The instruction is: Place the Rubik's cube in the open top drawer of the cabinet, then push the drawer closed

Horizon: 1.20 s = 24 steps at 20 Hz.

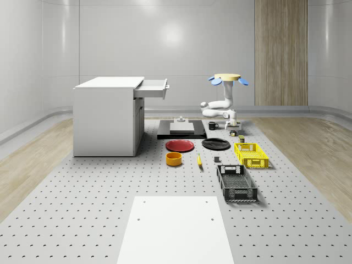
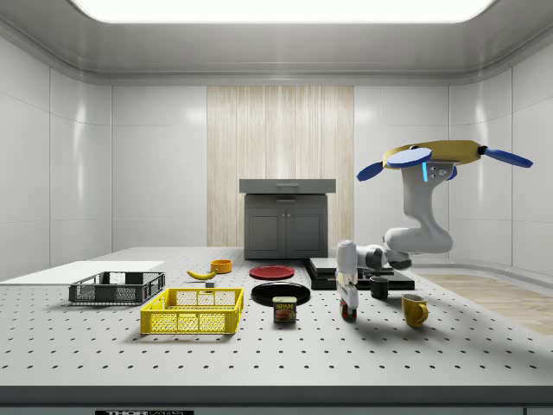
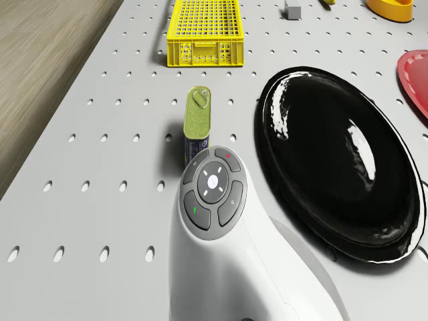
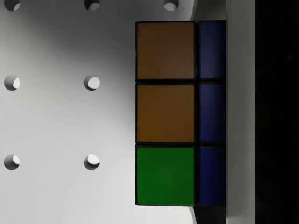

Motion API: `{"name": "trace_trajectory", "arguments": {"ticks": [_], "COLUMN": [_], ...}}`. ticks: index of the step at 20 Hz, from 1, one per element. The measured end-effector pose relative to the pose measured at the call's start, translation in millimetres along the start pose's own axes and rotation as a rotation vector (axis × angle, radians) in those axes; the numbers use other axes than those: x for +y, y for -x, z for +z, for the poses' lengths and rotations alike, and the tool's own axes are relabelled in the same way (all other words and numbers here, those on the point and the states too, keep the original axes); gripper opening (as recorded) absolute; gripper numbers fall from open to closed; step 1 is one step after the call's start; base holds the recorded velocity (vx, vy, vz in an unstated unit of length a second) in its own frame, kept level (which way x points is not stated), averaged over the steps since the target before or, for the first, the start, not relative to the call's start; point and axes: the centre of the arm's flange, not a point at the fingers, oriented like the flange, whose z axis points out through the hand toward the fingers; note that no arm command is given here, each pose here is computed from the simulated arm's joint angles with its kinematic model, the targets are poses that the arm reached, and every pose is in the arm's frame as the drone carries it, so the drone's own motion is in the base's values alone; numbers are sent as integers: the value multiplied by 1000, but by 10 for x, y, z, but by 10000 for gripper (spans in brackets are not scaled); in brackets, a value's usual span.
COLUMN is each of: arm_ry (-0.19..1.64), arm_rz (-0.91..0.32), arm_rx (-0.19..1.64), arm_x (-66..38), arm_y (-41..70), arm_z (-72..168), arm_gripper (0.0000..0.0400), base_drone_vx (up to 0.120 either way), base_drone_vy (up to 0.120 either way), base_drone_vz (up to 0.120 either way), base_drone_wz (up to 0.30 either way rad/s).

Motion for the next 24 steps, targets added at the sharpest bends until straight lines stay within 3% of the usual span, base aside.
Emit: {"name": "trace_trajectory", "arguments": {"ticks": [3, 9, 14, 19, 24], "arm_ry": [0, 0, 0, 0, 0], "arm_rz": [0, 0, 0, 0, 0], "arm_rx": [0, 0, 0, 0, 0], "arm_x": [0, 1, 0, 0, 0], "arm_y": [0, 1, 1, 1, 1], "arm_z": [-117, -358, -450, -482, -493], "arm_gripper": [326, 325, 325, 325, 325], "base_drone_vx": [0, 0, 0, 0, 0], "base_drone_vy": [0, 0, -112, 0, -120], "base_drone_vz": [0, 120, 120, 120, 120], "base_drone_wz": [0, 0, 0, 0, 0]}}
